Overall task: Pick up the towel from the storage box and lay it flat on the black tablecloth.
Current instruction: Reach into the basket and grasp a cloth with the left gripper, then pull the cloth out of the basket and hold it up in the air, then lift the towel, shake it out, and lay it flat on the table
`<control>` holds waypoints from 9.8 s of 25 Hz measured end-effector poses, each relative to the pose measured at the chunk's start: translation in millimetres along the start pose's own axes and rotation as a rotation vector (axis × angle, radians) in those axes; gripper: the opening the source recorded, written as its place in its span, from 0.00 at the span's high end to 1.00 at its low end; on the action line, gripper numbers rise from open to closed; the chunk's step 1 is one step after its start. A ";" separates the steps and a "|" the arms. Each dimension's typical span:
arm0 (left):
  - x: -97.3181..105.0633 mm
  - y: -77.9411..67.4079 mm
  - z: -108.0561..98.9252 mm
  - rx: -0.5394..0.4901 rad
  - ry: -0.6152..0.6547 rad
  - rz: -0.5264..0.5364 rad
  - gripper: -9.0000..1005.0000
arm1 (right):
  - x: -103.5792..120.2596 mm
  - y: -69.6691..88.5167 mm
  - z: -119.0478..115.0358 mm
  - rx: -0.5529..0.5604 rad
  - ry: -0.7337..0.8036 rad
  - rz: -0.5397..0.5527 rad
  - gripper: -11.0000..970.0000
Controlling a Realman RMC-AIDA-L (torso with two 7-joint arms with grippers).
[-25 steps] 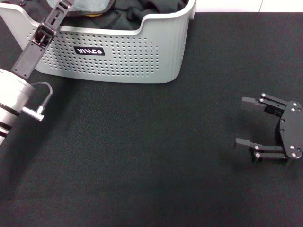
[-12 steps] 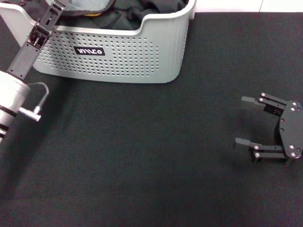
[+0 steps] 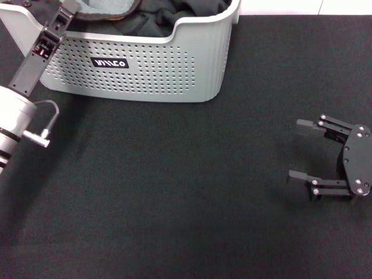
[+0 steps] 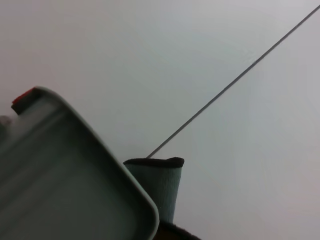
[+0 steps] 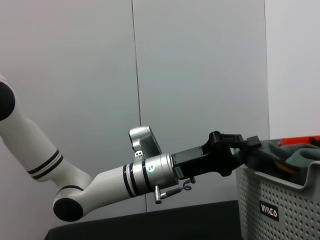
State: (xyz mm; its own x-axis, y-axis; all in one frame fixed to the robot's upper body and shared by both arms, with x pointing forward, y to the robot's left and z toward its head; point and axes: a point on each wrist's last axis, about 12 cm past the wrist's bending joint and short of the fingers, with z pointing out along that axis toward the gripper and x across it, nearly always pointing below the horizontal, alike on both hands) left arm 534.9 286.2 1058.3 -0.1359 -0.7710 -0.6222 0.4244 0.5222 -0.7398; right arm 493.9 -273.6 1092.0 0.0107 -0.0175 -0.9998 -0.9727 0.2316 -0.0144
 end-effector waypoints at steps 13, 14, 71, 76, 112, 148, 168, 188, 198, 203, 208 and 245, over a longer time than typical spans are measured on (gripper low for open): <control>-4.4 -11.7 -2.7 0.100 -0.043 0.045 0.96 | -1.2 -1.2 1.1 -0.003 -0.002 -0.004 0.22; -6.7 -17.6 -4.3 0.155 -0.053 0.053 0.96 | -1.6 -1.3 1.3 -0.005 -0.002 -0.006 0.22; -19.9 -193.4 85.8 1.299 1.022 0.071 0.96 | -9.4 -18.7 45.0 -0.049 -0.013 -0.118 0.26; -19.2 -195.0 87.1 1.305 1.025 0.073 0.96 | -5.7 -23.6 51.9 -0.028 0.020 -0.113 0.26; -15.5 -192.4 82.4 1.308 0.992 0.070 0.96 | -3.1 -24.7 67.7 -0.083 0.074 -0.087 0.62; -14.0 -187.0 76.2 1.288 0.982 0.052 0.96 | 0.5 -24.6 59.3 -0.033 0.065 -0.099 0.75; -29.9 -120.8 12.1 0.945 0.961 0.041 0.96 | -60.2 15.2 5.7 -0.101 -0.007 -0.052 0.99; -42.5 -124.8 -71.7 0.874 0.900 0.026 0.96 | -121.1 117.4 -38.6 -0.064 -0.055 -0.068 0.98; -56.1 -130.3 -104.5 0.831 0.790 0.010 0.96 | -126.5 121.7 -58.3 -0.013 -0.123 -0.038 0.98; -46.0 -106.4 -82.7 0.789 0.798 -0.083 0.96 | -108.3 105.0 -69.4 0.046 -0.152 0.042 0.98; -26.3 -77.8 -48.8 0.751 0.835 -0.161 0.96 | -78.9 76.7 -64.1 0.046 -0.163 0.140 0.98; -27.5 -64.7 -73.4 0.603 0.914 -0.111 0.96 | -94.6 81.0 -50.7 -0.023 -0.067 0.130 0.98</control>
State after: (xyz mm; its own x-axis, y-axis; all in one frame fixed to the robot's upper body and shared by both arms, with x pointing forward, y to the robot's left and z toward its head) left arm 445.5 300.4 1104.5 -0.7062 -0.1115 -0.6991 0.7026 0.0110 -0.7115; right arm 402.4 -302.5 1186.1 -0.1012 0.0766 -0.9919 -0.9719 0.2052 0.1150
